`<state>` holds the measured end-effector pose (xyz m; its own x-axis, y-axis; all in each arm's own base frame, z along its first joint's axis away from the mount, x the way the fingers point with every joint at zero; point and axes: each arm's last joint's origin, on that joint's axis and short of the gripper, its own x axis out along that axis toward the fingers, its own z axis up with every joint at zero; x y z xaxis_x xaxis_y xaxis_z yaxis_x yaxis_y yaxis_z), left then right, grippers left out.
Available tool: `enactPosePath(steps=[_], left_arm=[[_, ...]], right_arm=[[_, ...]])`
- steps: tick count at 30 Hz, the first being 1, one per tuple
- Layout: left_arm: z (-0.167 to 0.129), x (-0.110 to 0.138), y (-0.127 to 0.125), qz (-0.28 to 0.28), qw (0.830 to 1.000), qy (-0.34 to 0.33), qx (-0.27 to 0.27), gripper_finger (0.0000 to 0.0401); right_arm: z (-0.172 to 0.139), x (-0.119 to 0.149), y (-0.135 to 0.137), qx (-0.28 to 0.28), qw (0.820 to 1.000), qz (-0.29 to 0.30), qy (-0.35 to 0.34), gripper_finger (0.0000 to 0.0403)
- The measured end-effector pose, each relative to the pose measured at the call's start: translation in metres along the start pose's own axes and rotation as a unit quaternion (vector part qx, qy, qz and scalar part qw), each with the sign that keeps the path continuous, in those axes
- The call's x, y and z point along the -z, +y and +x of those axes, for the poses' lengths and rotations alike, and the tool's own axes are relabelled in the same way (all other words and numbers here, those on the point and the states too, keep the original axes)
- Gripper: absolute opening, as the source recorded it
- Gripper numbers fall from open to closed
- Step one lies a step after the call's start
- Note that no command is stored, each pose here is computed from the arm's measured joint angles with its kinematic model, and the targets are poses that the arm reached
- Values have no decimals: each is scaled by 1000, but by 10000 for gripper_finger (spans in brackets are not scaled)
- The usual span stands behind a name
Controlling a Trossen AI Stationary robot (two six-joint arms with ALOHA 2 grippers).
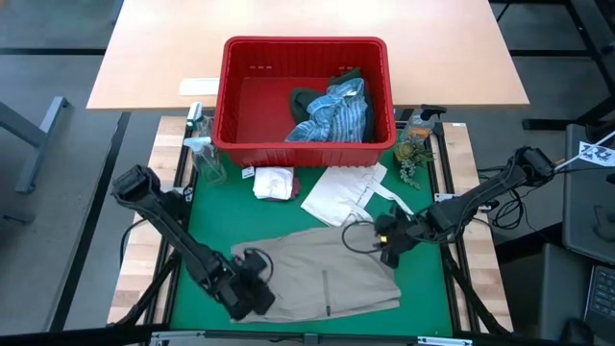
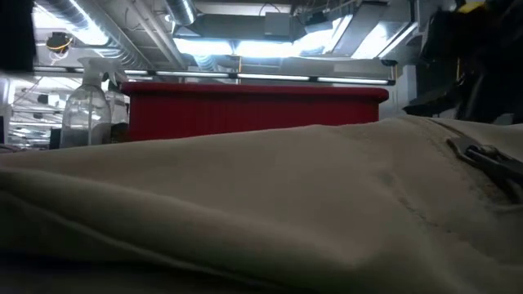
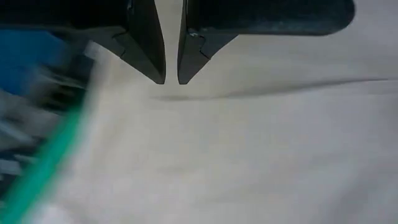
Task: Fold Laundry from Bin
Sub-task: Fold the gray shorts
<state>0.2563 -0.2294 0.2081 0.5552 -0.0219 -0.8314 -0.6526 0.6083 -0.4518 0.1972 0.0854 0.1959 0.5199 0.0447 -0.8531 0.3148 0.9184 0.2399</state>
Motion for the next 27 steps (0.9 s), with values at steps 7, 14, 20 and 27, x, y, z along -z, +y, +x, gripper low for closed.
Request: enactPosePath(steps=[7,14,20,27], left_arm=[[-12,21,-23,14,992,7,127,39],[-16,35,-22,31,991,-13,129,39],[8,58,-16,55,993,40,102,39],[42,92,-1,46,985,163,38,39]], right_arm=[[-8,17,33,-137,989,-49,36,163],[-12,43,56,-121,988,-98,-13,163],[9,64,64,-89,988,-122,39,163],[32,85,67,-73,979,-143,125,163]])
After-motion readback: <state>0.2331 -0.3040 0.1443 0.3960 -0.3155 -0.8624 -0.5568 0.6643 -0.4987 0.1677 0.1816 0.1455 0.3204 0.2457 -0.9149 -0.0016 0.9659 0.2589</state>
